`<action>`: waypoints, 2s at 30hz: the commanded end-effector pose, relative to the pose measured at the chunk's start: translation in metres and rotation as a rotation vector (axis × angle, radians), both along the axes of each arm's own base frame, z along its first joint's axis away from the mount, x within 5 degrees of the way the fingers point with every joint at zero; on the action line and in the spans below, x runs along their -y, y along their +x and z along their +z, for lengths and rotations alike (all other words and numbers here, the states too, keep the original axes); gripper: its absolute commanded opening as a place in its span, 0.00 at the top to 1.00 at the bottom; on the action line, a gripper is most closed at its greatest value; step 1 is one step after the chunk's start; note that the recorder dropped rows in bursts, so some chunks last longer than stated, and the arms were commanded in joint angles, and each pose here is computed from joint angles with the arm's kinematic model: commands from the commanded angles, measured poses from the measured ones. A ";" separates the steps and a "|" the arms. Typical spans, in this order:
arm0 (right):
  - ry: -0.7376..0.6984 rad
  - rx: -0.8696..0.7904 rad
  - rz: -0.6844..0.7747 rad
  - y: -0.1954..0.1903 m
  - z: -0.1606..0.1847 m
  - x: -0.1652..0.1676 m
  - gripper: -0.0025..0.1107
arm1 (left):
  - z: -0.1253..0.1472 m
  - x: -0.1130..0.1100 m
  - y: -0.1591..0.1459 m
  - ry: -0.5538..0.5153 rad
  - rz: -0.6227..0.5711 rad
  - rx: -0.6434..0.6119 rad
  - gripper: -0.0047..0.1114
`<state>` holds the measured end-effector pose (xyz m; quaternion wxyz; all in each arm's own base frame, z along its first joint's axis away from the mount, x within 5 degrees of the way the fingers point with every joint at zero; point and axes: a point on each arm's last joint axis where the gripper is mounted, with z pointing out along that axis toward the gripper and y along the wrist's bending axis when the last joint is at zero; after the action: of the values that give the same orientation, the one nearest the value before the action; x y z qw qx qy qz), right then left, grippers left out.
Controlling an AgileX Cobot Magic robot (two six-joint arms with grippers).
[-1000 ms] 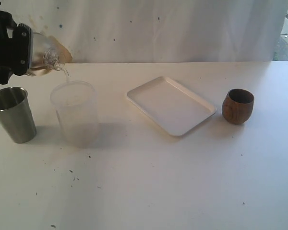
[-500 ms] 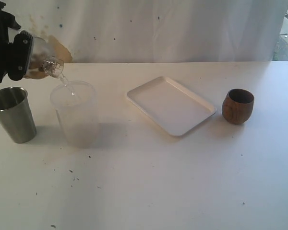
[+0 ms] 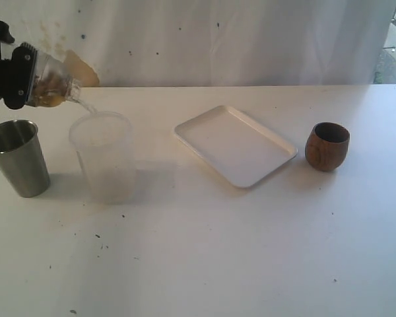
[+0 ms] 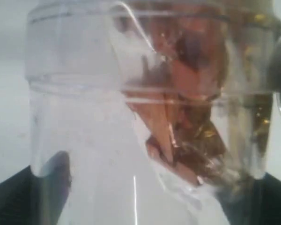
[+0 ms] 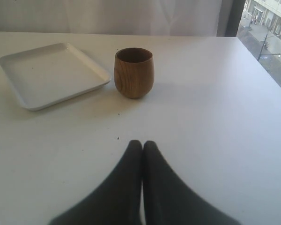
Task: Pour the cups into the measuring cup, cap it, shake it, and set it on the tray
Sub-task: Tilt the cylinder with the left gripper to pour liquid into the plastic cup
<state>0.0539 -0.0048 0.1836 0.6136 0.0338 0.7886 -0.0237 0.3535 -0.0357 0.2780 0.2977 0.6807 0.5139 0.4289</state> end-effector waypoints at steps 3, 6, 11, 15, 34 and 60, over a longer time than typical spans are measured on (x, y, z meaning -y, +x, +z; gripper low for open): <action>-0.005 0.014 0.005 0.000 0.001 0.000 0.98 | 0.036 0.031 -0.013 -0.399 -0.224 0.123 0.96; -0.005 0.014 0.005 0.000 0.001 0.000 0.98 | 0.045 0.035 -0.023 -0.612 -0.261 0.127 0.96; -0.005 0.014 0.005 0.000 0.001 0.000 0.98 | 0.032 0.027 -0.034 -0.953 -0.247 0.022 0.96; -0.005 0.014 0.005 0.000 0.001 0.000 0.98 | 0.033 0.019 -0.043 -1.268 -0.308 0.055 0.96; -0.005 0.014 0.005 0.000 0.001 0.000 0.98 | 0.021 -0.014 -0.022 -0.431 -0.171 0.220 0.96; -0.005 0.014 0.005 0.000 0.001 0.000 0.98 | 0.014 -0.017 -0.022 -0.123 -0.237 0.187 0.96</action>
<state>0.0539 -0.0048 0.1836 0.6136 0.0338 0.7886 -0.0237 0.3309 -0.0163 0.2823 0.4135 0.6849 0.4324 0.4158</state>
